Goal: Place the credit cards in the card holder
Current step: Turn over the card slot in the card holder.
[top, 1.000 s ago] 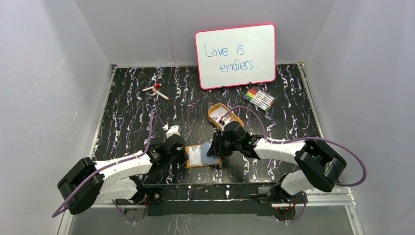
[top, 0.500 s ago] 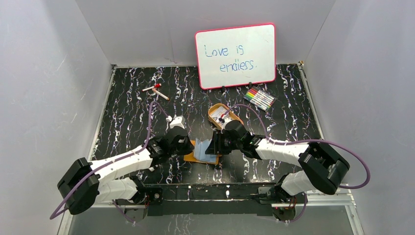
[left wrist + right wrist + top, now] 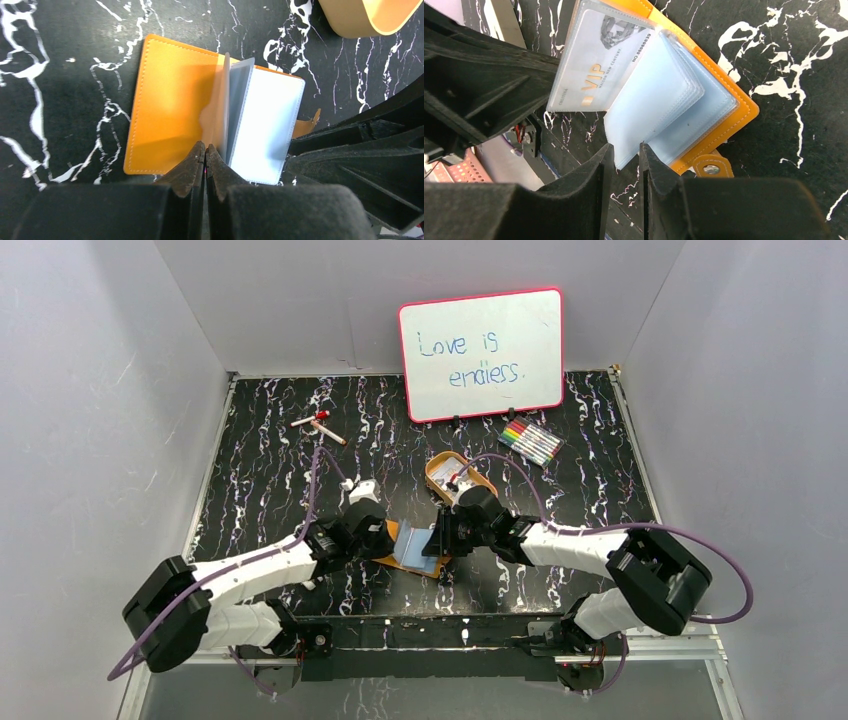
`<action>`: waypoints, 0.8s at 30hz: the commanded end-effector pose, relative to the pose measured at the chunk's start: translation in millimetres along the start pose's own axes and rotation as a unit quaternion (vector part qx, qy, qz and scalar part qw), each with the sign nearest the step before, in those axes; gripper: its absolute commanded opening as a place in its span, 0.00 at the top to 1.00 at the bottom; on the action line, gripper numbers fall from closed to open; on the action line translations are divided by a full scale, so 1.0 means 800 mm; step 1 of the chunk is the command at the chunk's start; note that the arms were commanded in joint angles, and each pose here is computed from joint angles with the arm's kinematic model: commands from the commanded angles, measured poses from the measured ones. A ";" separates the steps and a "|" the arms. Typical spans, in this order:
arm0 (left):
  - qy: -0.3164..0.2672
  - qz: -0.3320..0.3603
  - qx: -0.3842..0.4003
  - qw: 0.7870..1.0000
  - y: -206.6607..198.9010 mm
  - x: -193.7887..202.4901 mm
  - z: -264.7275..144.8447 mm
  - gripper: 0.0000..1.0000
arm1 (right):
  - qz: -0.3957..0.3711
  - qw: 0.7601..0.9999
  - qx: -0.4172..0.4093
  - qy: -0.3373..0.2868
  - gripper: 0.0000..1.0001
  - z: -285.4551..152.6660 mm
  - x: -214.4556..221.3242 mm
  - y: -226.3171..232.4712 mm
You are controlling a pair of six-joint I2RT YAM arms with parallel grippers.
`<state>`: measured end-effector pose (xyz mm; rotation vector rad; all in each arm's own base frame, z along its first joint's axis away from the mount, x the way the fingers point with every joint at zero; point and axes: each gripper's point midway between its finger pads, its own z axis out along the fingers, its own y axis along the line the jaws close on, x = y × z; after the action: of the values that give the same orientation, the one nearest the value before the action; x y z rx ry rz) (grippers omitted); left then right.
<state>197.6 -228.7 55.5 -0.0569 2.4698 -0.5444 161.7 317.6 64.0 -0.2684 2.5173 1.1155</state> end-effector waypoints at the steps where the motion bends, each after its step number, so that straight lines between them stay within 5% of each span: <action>1: -0.048 0.003 -0.028 0.998 0.009 -0.035 -0.026 1.00 | -0.007 1.000 -0.002 -0.009 0.67 0.005 -0.009 0.000; 6: -0.099 -0.008 -0.049 0.994 0.020 -0.063 -0.057 1.00 | -0.001 1.000 0.005 -0.001 0.66 0.009 -0.006 -0.005; 11: -0.122 0.001 0.018 0.992 -0.011 -0.079 -0.068 0.98 | 0.002 1.000 0.007 0.000 0.64 0.010 -0.004 -0.009; 16: -0.060 0.026 0.078 0.995 -0.051 -0.052 -0.028 1.00 | 0.008 1.000 0.010 -0.004 0.61 0.007 -0.006 -0.013; 24: 0.002 0.015 0.048 0.999 -0.030 -0.005 0.031 1.00 | 0.017 1.000 -0.002 -0.024 0.51 -0.003 -0.020 -0.007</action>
<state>209.4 -249.0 46.9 0.0347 2.4707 -0.5655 169.1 307.3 45.7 -0.2033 2.5731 1.0663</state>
